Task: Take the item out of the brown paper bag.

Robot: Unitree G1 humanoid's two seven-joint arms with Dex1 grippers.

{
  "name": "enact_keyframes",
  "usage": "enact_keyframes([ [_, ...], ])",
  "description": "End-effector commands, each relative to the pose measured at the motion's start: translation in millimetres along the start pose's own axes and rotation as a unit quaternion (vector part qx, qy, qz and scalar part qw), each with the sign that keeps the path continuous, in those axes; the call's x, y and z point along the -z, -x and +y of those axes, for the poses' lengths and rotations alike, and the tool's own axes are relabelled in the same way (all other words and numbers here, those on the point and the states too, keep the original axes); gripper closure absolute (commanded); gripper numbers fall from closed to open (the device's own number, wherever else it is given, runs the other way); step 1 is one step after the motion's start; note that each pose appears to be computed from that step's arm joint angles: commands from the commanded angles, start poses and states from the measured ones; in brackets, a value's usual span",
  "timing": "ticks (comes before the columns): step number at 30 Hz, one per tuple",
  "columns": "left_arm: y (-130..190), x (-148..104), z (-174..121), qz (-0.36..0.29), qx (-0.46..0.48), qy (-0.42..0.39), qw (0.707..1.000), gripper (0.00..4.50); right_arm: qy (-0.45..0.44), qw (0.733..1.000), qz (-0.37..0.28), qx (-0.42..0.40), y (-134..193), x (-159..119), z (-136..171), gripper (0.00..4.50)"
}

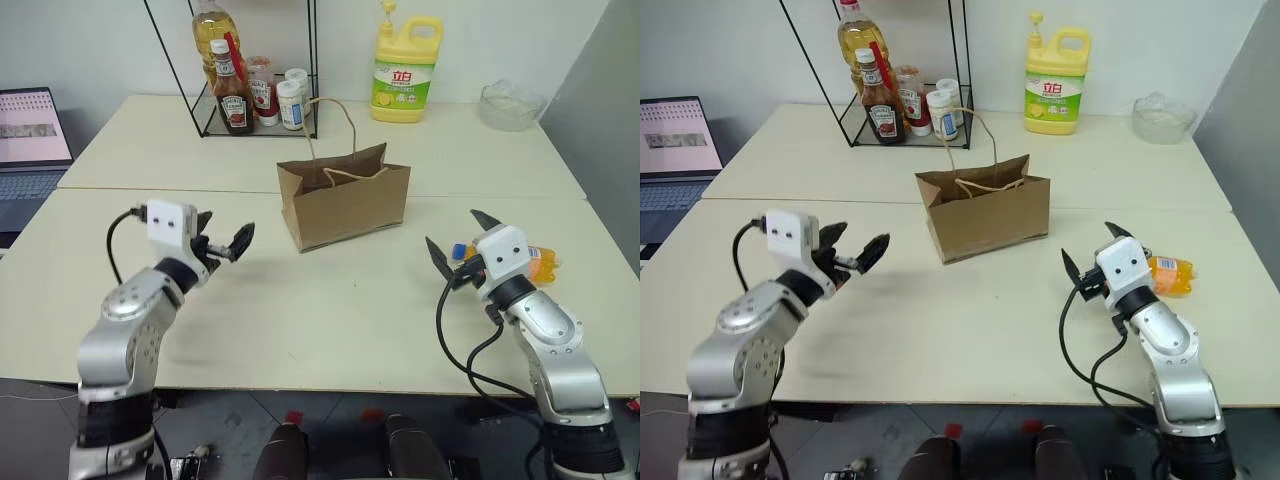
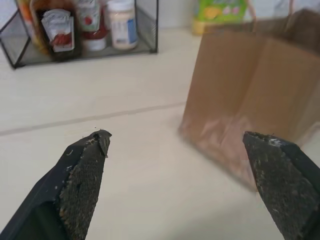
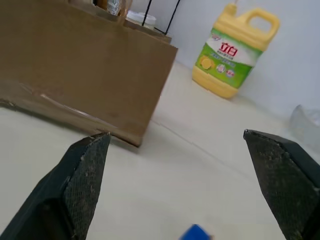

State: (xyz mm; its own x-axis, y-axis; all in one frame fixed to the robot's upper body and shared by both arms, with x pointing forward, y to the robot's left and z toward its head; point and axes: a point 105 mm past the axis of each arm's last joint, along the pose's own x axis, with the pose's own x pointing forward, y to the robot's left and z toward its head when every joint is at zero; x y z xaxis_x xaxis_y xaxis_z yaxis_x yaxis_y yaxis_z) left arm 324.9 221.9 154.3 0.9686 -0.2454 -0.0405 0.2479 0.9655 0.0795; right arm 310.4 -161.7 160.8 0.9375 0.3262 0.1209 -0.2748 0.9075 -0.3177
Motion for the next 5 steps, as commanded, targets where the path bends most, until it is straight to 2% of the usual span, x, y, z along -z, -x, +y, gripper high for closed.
enact_keyframes([
  [1, 15.0, 8.4, -13.5, 0.007, -0.02, -0.034, 0.999, 0.01, -0.096, 0.991, 0.051, 0.075, 18.3, 14.7, -11.4, 0.0],
  [5, 24.8, 46.5, -19.0, 0.047, -0.058, -0.018, 0.997, 0.01, -0.159, 0.975, 0.104, 0.111, 30.3, 33.8, -6.9, 0.0],
])
